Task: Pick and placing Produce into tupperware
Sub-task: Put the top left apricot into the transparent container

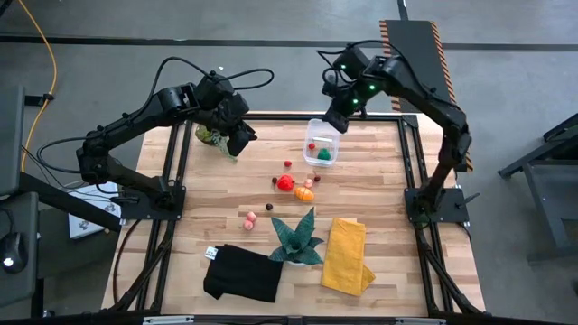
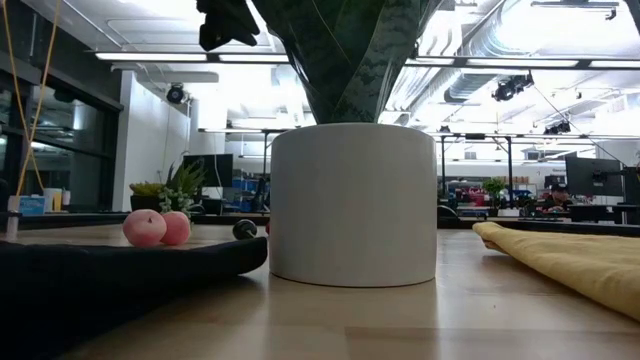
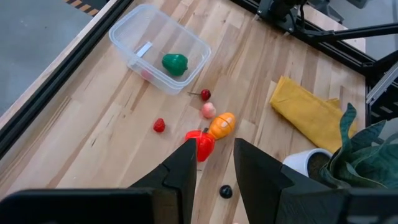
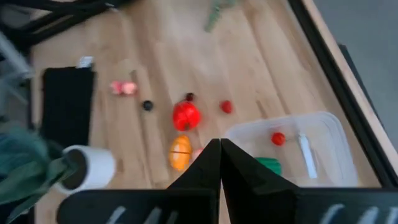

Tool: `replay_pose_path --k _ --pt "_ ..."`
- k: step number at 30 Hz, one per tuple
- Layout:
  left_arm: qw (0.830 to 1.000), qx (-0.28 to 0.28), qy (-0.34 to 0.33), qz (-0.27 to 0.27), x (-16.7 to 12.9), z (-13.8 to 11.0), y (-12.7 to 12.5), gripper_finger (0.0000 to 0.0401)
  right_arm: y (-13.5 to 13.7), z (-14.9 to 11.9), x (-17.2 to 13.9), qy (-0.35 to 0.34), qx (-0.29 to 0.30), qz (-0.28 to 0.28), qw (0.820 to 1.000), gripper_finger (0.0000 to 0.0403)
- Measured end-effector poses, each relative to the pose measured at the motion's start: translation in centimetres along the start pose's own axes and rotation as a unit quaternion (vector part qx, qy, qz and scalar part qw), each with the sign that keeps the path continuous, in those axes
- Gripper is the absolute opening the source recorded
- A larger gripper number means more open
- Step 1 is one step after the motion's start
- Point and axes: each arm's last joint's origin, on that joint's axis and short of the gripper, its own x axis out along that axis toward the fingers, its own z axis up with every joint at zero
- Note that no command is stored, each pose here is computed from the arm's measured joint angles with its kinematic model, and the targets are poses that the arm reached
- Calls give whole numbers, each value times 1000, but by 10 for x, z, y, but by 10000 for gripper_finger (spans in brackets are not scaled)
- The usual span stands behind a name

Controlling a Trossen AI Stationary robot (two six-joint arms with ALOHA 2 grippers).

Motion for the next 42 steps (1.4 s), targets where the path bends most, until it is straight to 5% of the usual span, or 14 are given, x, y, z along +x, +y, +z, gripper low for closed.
replay_pose_path --k 18,23,31,42 --pt "1000 -9 -10 -2 0 2 0 95 87 -15 -45 -66 -138 143 978 0" --pt "997 2 -53 -56 -1 12 -4 95 103 -14 -45 -79 -162 159 971 0" --pt "983 51 -96 -148 -15 16 -13 95 106 -15 -41 -73 -164 161 971 0" --pt "978 64 -122 -156 -69 -9 -26 95 100 -18 -40 -58 -150 155 975 0"
